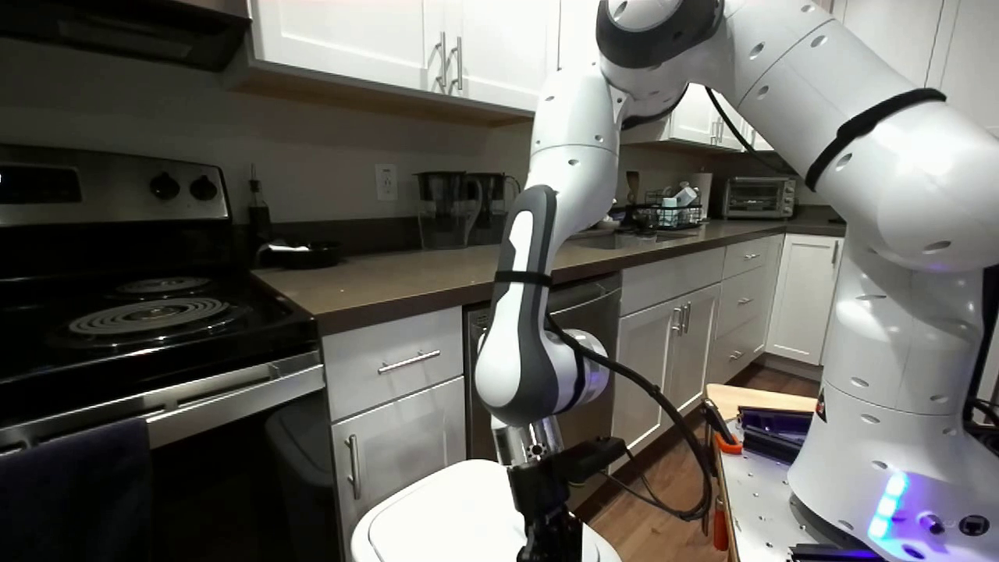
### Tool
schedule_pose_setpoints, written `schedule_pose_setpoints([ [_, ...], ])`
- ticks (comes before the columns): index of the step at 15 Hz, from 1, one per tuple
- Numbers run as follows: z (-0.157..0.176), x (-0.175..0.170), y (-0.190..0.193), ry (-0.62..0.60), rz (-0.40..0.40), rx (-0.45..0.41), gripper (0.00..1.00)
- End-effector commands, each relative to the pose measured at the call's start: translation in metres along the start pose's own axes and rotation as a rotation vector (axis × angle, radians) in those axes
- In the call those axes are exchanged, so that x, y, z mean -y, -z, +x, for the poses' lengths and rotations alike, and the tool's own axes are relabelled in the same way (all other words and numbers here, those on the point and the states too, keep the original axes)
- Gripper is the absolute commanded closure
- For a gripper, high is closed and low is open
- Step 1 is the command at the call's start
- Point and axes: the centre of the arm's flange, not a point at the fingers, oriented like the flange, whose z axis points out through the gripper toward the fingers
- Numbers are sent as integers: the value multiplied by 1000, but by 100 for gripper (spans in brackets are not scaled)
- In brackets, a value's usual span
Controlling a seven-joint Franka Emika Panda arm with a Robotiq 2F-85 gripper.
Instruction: Open the white trash can
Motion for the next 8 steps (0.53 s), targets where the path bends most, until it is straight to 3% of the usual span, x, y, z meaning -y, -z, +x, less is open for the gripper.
schedule_pose_setpoints([
  [1, -8, -13, -13, -30, 5, 17, 95],
  [8, 2, -32, -26, -79, -63, -36, 95],
])
